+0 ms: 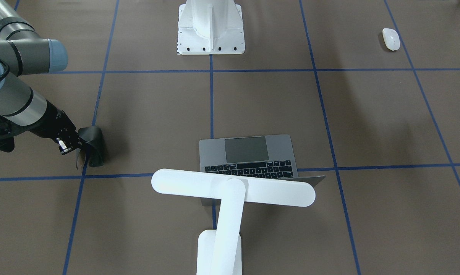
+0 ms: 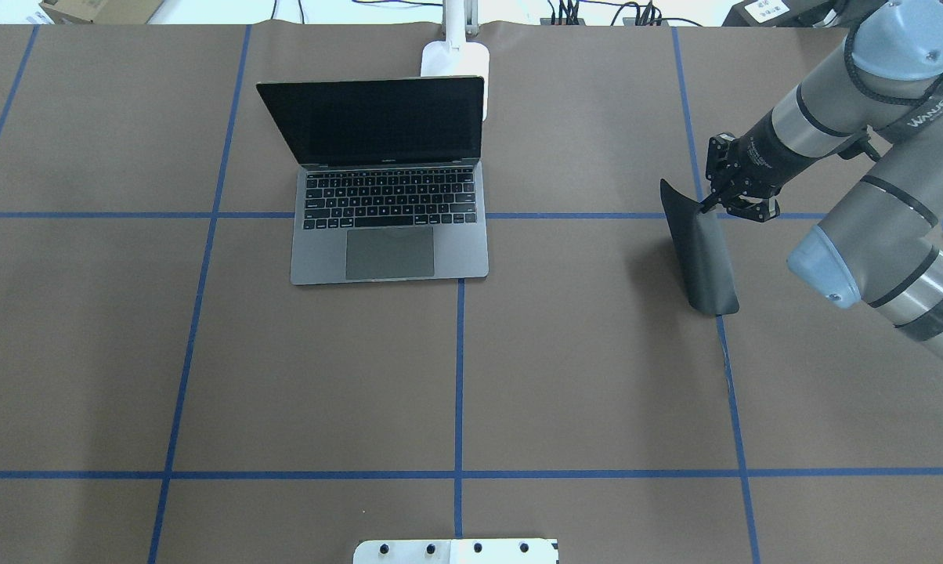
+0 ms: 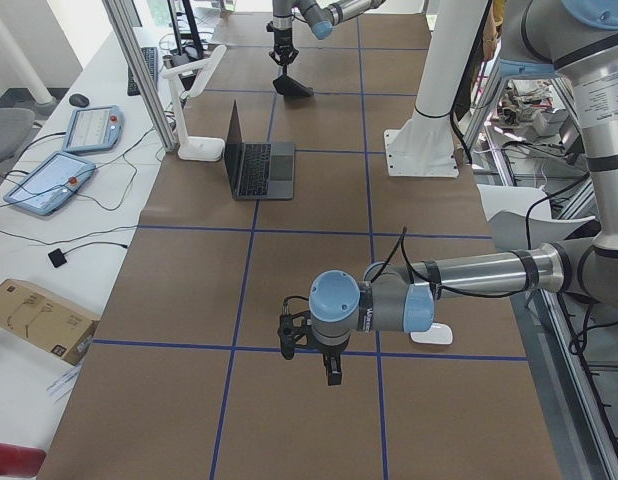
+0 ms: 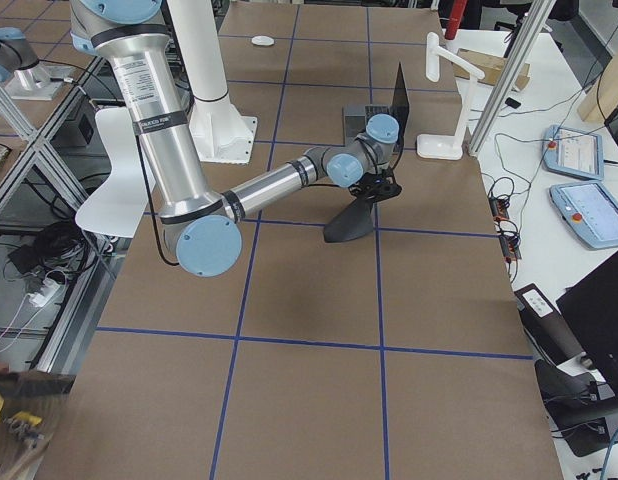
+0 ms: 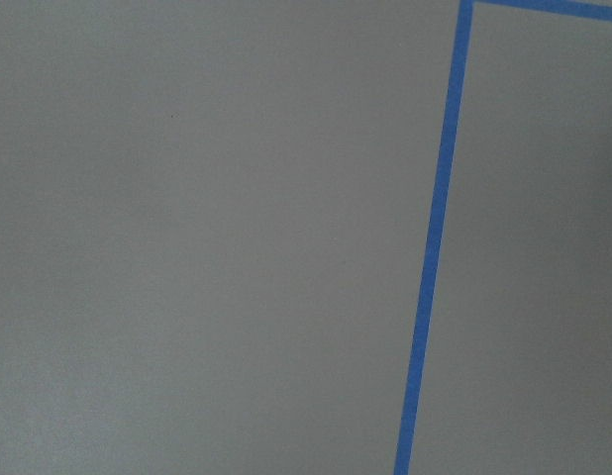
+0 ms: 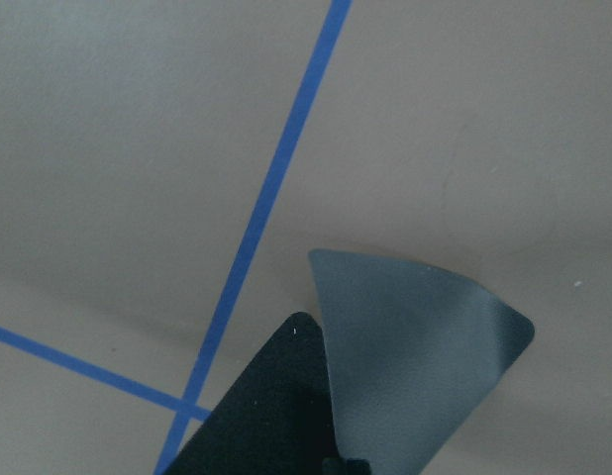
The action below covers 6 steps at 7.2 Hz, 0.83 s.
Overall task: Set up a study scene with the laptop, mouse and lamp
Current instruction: 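Carry the black mouse pad with the right gripper onto the table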
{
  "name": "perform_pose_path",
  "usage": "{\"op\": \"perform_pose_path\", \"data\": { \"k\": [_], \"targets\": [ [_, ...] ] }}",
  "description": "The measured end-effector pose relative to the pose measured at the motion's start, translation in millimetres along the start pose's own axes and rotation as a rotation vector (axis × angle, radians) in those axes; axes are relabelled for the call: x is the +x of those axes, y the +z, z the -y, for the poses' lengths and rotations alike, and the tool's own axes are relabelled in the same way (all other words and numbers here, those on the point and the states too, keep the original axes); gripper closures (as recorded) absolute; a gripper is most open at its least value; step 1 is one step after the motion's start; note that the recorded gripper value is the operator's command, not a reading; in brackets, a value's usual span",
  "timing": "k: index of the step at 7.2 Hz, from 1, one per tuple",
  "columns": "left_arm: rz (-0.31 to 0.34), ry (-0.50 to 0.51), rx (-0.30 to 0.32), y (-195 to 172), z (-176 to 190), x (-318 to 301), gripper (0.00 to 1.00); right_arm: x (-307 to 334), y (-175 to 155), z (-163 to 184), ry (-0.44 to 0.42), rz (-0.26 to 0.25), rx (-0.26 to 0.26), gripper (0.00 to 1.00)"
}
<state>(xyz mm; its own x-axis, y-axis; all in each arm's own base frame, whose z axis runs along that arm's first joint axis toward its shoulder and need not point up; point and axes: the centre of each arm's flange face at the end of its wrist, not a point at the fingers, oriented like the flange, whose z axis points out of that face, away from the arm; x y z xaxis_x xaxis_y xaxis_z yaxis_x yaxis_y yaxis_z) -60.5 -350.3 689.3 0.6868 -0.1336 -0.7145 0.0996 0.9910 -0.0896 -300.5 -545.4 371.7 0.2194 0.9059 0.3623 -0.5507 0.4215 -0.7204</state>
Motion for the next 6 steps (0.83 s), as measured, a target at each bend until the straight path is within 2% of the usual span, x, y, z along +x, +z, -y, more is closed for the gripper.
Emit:
{"op": "perform_pose_path", "data": {
  "k": [3,4,6],
  "targets": [
    [-0.002,0.002,0.002,-1.4,-0.8,1.4,0.0,2.2,-25.3,-29.2,-0.072,0.07,-0.052,1.0],
    [-0.002,0.003,0.003,-1.8,-1.4,1.7,0.0,3.3,-20.2,-33.5,-0.093,0.077,-0.066,1.0],
    [-0.003,0.002,0.002,-1.8,-2.6,1.6,0.0,-0.1,7.9,-31.4,-0.101,0.053,-0.058,1.0]
  ]
}}
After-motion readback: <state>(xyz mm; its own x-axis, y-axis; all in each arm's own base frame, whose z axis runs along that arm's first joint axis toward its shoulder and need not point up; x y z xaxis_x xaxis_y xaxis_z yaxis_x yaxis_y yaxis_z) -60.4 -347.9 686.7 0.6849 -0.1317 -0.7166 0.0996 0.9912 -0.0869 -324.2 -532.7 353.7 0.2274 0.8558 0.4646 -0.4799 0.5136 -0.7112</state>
